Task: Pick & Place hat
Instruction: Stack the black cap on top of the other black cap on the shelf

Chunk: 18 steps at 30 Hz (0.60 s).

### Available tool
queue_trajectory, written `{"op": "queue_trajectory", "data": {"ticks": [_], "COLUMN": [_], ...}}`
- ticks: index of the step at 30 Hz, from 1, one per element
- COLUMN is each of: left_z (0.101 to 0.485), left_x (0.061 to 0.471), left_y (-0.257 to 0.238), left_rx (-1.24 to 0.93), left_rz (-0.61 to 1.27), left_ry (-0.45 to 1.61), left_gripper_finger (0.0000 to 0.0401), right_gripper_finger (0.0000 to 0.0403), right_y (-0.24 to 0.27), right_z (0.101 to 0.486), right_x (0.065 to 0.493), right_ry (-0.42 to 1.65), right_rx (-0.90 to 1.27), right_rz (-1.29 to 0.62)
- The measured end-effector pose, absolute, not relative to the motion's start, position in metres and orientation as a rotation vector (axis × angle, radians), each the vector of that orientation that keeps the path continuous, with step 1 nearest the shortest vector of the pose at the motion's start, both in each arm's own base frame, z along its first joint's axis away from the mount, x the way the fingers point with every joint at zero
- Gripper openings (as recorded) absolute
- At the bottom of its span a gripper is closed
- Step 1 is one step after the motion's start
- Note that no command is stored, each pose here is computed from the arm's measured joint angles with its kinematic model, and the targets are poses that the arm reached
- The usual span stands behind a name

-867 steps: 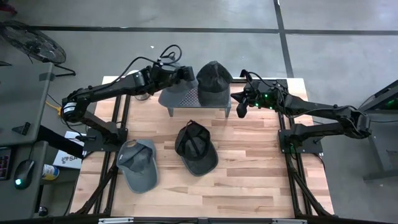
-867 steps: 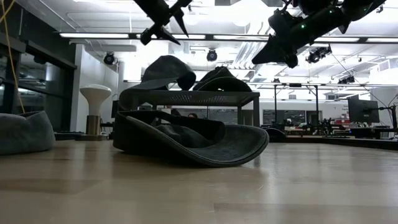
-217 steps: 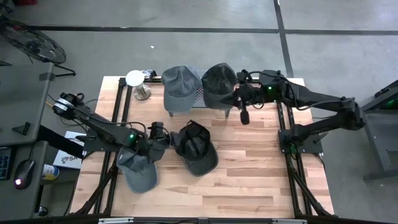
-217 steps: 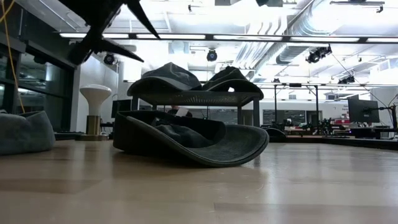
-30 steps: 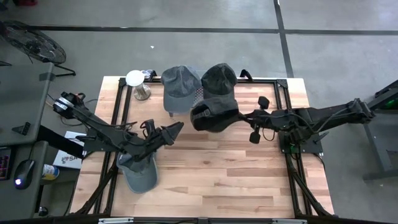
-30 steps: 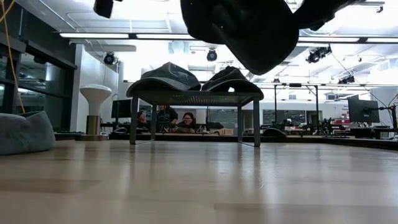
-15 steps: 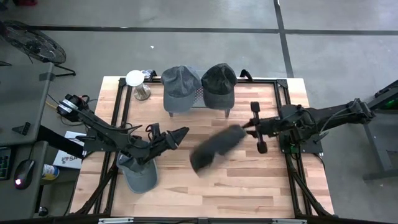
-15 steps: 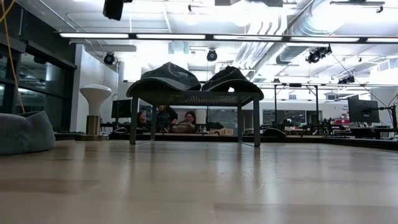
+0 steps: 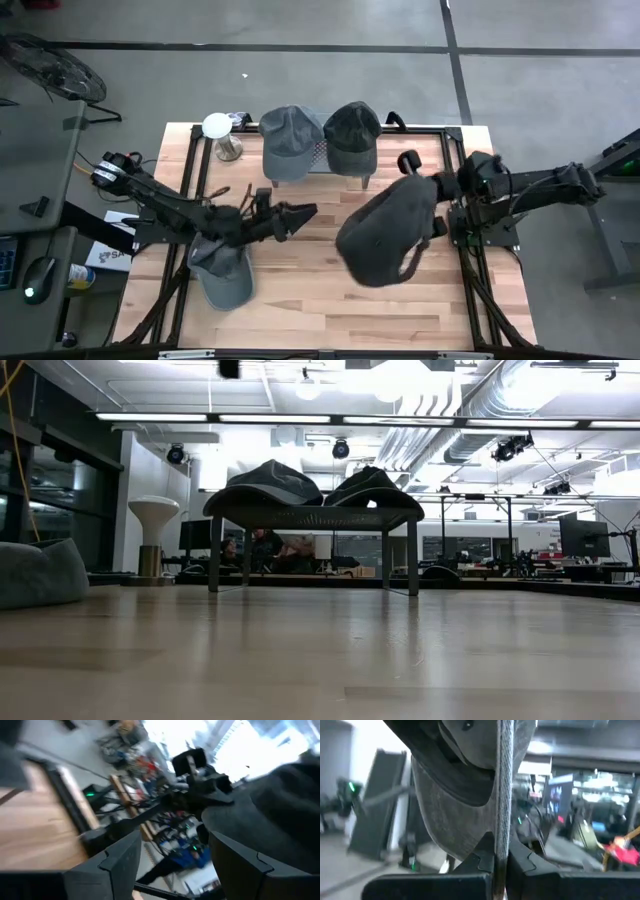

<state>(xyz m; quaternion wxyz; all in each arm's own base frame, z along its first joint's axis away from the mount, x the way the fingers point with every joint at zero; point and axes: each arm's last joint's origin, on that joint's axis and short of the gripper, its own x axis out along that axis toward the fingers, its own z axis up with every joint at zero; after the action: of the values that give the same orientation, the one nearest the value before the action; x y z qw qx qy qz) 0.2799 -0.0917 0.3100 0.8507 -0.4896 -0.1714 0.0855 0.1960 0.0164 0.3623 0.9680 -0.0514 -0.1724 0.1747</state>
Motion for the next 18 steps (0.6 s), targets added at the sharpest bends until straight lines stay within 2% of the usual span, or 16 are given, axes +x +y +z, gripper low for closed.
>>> {"op": "queue_trajectory", "data": {"ticks": [10,18], "left_z": [0.325,0.349], "left_x": [0.289,0.293], "left_y": [-0.047,-0.021], "left_rx": [-0.976,-0.984], "left_rz": [-0.020,-0.148], "left_ry": [-0.467,-0.541], "left_gripper_finger": [0.0230,0.0230], "right_gripper_finger": [0.0004,0.0004], "right_y": [-0.013,-0.040], "right_z": [0.370,0.361], "right_x": [0.213,0.228], "right_ry": [-0.536,-0.630], "right_rx": [-0.025,-0.090], "right_rz": [0.442,0.452]}}
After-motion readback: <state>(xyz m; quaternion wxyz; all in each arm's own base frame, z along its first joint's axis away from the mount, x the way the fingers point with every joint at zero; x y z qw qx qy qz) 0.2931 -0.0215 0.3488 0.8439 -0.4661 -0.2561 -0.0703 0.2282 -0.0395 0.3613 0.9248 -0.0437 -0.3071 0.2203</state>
